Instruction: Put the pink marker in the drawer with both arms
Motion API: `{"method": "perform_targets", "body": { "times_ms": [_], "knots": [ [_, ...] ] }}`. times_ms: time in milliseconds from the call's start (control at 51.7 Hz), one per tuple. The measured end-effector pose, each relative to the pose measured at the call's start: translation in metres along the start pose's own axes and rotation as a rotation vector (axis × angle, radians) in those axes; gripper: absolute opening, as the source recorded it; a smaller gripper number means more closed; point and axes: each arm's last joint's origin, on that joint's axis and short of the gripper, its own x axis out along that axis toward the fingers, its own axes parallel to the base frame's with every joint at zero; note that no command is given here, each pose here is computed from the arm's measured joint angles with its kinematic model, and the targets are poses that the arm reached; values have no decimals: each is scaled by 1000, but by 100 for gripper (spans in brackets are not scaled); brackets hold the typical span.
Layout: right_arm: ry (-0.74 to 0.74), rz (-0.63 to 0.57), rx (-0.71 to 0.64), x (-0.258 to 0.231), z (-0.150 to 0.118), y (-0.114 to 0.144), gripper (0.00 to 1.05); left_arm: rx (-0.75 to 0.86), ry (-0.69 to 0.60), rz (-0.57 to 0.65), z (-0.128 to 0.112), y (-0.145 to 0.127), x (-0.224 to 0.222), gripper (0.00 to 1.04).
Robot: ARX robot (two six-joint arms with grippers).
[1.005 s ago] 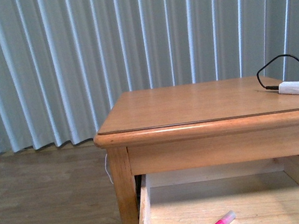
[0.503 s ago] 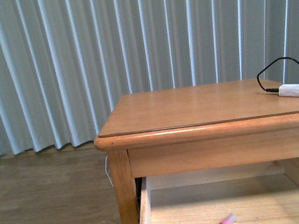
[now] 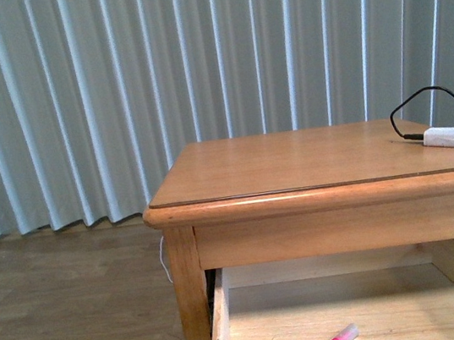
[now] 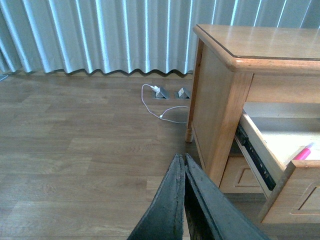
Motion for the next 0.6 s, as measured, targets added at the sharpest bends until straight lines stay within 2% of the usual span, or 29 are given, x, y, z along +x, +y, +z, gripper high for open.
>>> {"method": "perform_targets", "body": {
  "times_ms": [116,135,174,213,464,599],
  "knots": [
    [0,0,0,0,0,0,96,-1,0,0,0,0,0,5],
    [-15,-11,-10,0,0,0,96,0,0,0,0,0,0,8],
    [-138,-105,-78,4,-3,-2,96,0,0,0,0,0,0,17],
    [-139,-126,-108,6,-4,-3,96,0,0,2,0,0,0,24],
    [239,-95,-151,43,-38,-27,96,0,0,0,0,0,0,67],
    [282,-88,-159,65,-46,-30,96,0,0,0,0,0,0,90]
  ]
}}
